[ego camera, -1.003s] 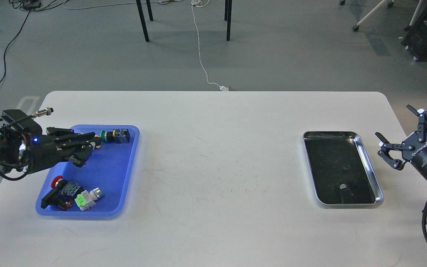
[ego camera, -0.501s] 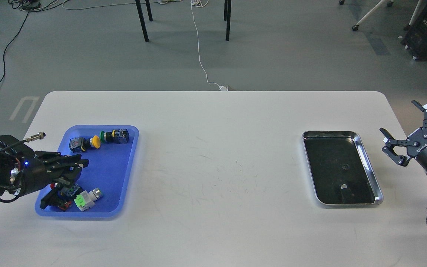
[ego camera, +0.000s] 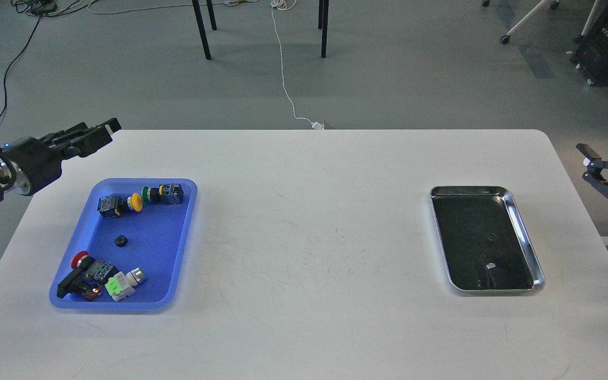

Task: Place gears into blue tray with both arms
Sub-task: 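Lower the part into the blue tray, release, withdraw left arm, then reach the right gripper into the metal tray and grasp another black part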

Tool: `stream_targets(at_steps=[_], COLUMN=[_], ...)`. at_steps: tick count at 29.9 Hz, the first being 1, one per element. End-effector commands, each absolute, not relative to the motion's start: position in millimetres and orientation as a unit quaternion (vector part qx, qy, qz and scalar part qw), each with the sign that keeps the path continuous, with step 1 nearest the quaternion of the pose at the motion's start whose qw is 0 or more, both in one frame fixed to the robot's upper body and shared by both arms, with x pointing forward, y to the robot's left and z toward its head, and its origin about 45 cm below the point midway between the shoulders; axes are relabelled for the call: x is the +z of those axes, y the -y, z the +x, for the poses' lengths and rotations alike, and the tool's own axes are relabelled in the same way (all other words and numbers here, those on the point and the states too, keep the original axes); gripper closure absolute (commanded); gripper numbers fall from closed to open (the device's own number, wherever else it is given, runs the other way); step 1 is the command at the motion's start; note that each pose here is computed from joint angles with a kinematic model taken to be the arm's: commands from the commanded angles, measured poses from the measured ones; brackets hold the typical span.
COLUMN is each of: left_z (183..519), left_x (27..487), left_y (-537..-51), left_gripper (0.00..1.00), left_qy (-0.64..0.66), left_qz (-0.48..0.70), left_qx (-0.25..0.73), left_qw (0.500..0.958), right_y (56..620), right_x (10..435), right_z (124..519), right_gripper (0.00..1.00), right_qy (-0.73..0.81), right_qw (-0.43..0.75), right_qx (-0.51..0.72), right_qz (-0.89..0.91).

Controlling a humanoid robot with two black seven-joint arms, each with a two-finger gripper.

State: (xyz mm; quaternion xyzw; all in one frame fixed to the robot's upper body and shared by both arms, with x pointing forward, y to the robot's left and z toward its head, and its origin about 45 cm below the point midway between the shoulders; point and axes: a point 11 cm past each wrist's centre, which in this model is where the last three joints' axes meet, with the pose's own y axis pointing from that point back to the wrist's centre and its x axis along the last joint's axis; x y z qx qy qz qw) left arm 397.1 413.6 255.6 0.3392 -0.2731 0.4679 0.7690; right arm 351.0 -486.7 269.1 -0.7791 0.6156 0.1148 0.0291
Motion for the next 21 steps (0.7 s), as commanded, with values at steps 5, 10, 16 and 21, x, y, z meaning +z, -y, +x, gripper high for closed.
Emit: stream_targets(at_steps=[5,10,16,21], left_z=[441,453,459,459], left_x=[302,298,311,326], left_y=[-364,-365,-369,-382], left_gripper=[0.03,0.02,0.02,0.02], left_qy=[0.034,-0.087,-0.157,-0.183], left_qz=[0.043,-0.037,-0.152,-0.225], left_qx=[0.558,0.587,0.571,0.575], left_qw=[0.828,0.804,0.791,0.765], right_y=[467,432,377,342], right_x=[333,350,324,292], right_z=[378,395,405,393], right_gripper=[0.02,0.02,0.02,0.02], right_qy=[-0.544,-0.464,-0.326,-0.192], right_qw=[-0.073,-0.157,-0.296,-0.392], right_qx=[-0.033,-0.127,-0.221,-0.277], right_qz=[-0.835,-0.863,-0.870,-0.856])
